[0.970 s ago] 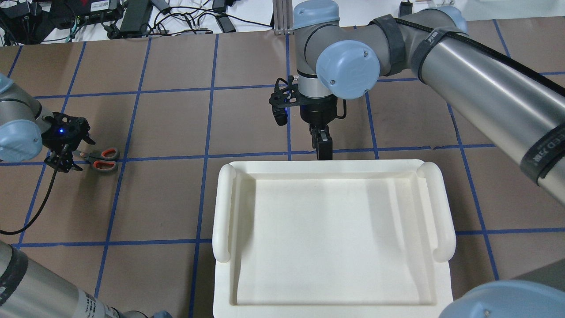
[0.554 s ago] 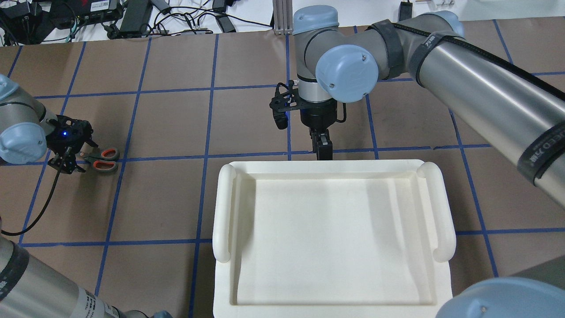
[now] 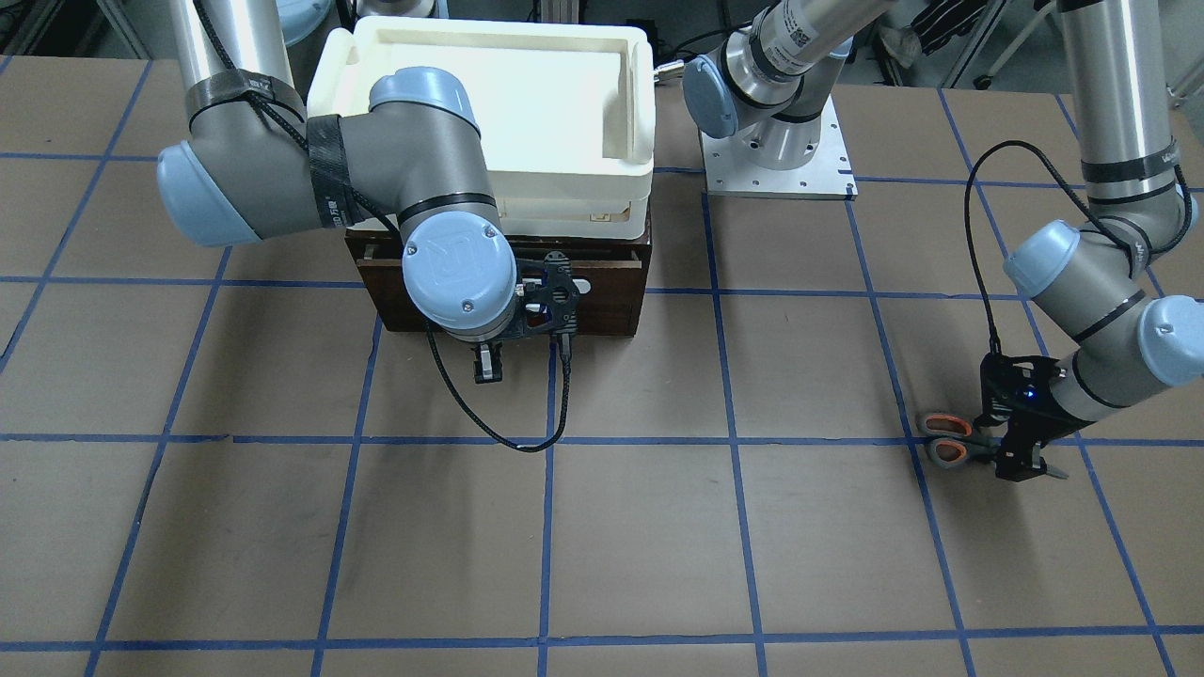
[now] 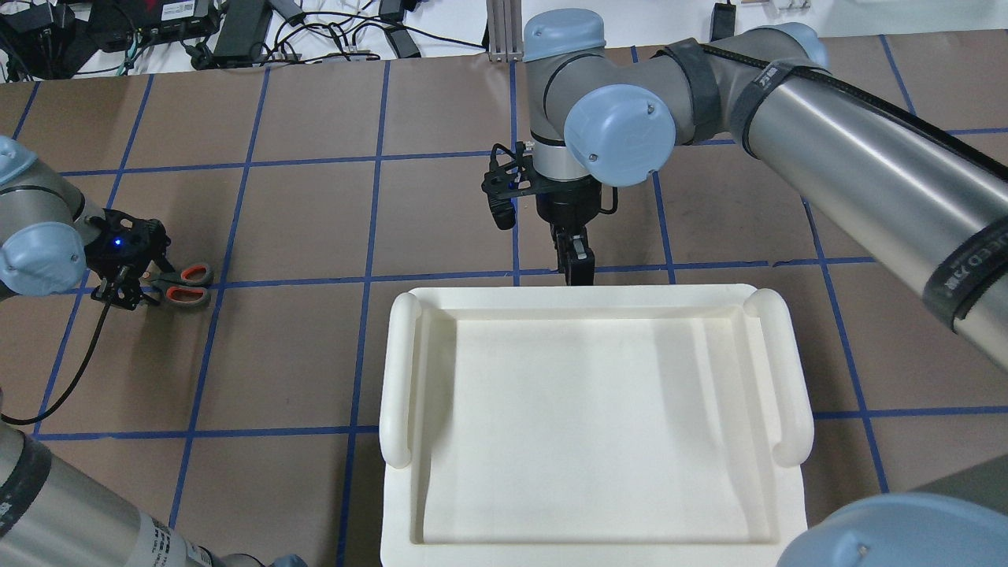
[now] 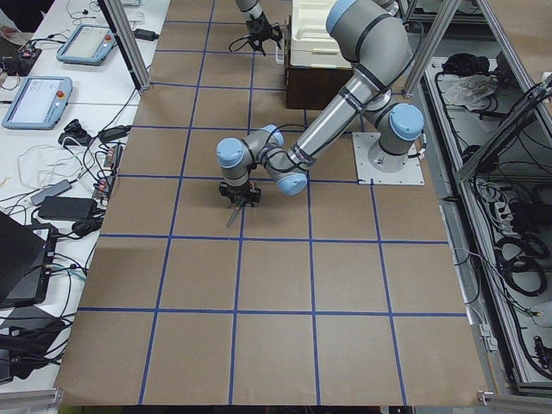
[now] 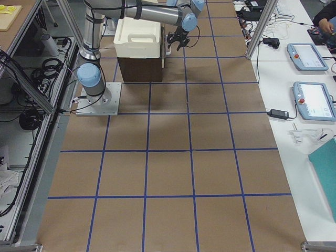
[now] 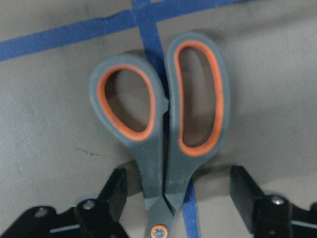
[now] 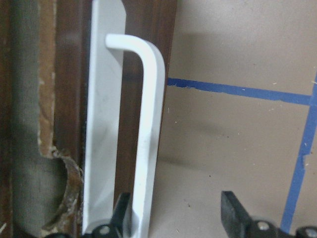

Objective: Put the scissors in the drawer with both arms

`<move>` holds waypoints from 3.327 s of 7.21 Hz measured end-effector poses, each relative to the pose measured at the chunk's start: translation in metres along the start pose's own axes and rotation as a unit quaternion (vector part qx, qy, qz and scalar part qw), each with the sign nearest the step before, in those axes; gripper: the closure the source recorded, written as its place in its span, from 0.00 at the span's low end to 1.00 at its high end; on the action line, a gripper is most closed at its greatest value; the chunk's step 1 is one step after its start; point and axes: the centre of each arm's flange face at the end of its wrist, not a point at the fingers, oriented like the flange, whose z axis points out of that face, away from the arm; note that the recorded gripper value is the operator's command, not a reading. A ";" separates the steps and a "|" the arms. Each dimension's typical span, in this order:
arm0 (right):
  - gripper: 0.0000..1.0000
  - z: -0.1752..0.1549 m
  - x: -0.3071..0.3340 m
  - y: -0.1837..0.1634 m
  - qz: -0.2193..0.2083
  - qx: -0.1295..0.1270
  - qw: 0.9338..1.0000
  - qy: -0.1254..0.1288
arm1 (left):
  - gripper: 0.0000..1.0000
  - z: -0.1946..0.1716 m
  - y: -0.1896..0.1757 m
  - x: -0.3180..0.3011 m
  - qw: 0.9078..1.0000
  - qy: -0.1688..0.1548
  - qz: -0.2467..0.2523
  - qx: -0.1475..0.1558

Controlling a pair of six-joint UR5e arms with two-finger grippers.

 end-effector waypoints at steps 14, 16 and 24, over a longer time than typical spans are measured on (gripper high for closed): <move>0.52 -0.043 0.089 0.024 -0.013 -0.003 0.995 0.097 | 1.00 -0.088 -0.010 -0.017 0.999 -0.048 -0.010 -0.023; 0.52 -0.046 0.096 0.024 -0.016 -0.003 0.995 0.101 | 1.00 -0.115 -0.025 -0.021 0.999 -0.045 -0.012 -0.019; 0.00 -0.076 0.088 0.029 0.033 0.009 0.989 0.144 | 1.00 -0.190 -0.153 -0.034 0.999 -0.048 -0.026 0.003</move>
